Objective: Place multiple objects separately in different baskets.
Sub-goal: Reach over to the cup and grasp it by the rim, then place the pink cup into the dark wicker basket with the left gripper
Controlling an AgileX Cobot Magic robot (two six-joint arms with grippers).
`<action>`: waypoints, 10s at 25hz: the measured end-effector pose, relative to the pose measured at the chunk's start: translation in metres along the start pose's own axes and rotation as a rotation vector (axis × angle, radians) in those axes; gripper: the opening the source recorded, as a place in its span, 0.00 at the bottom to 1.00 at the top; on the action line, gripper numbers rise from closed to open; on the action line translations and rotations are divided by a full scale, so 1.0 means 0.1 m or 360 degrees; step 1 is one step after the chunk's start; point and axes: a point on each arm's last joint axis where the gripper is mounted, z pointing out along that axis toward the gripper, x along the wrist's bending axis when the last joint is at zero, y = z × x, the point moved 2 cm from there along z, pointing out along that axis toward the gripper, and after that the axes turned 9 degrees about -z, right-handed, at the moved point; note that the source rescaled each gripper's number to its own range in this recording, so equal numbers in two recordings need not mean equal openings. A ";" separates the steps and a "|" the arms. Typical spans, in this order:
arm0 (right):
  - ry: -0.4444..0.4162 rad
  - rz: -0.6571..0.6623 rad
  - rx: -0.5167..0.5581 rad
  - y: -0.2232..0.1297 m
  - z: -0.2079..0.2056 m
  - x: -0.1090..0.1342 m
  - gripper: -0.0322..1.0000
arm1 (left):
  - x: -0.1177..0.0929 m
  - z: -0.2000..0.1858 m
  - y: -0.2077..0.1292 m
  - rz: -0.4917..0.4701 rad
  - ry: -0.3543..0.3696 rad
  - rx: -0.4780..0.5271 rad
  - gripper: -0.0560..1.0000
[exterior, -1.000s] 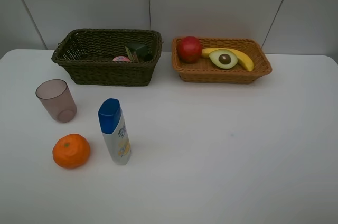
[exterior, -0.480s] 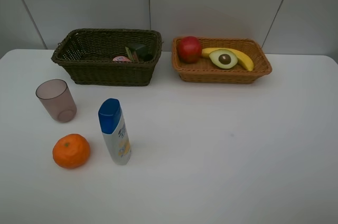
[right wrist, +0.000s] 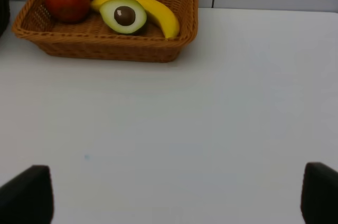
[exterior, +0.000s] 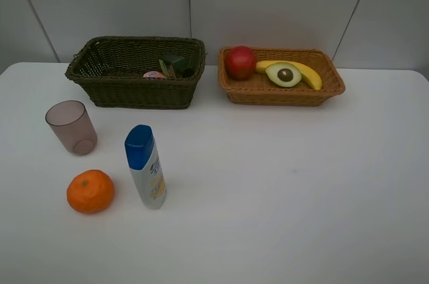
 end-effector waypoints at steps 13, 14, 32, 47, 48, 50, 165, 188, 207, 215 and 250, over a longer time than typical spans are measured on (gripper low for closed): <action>0.0000 0.0000 0.0000 0.00 0.00 0.00 0.99 | 0.00 0.00 0.00 0.0000 0.0000 0.0000 1.00; 0.0000 0.0000 0.0000 0.00 0.00 0.00 0.99 | 0.00 0.00 0.00 0.0000 0.0000 0.0000 1.00; 0.0000 0.0000 0.0000 0.00 0.00 0.00 0.99 | -0.03 0.00 -0.01 -0.0018 -0.0038 0.0010 1.00; 0.0000 0.0000 0.0000 0.00 0.00 0.00 0.99 | -0.19 0.04 0.58 0.0151 -0.0036 0.0233 1.00; 0.0000 0.0000 0.0000 0.00 0.00 0.00 0.99 | -0.20 0.06 0.64 0.0183 -0.0034 0.0258 1.00; 0.0000 0.0000 0.0000 0.00 0.00 0.00 0.99 | -0.23 0.12 0.75 0.0237 -0.0035 0.0308 1.00; 0.0000 0.0000 0.0000 0.00 0.00 0.00 0.99 | -1.74 2.89 1.65 0.1043 -0.0365 0.1301 0.05; 0.0000 0.0000 0.0000 0.00 0.00 0.00 0.99 | -1.96 3.55 1.84 0.1133 -0.0370 0.0745 0.05; 0.0000 0.0000 0.0000 0.00 0.00 0.00 0.99 | -1.93 4.05 1.33 0.1154 -0.0361 0.0918 0.05; 0.0000 0.0000 0.0000 0.00 0.00 0.00 0.99 | -1.93 4.05 1.33 0.1154 -0.0361 0.0919 0.05; 0.0000 0.0000 0.0000 0.00 0.00 0.00 0.99 | -1.93 4.03 1.37 0.1157 -0.0360 0.0903 1.00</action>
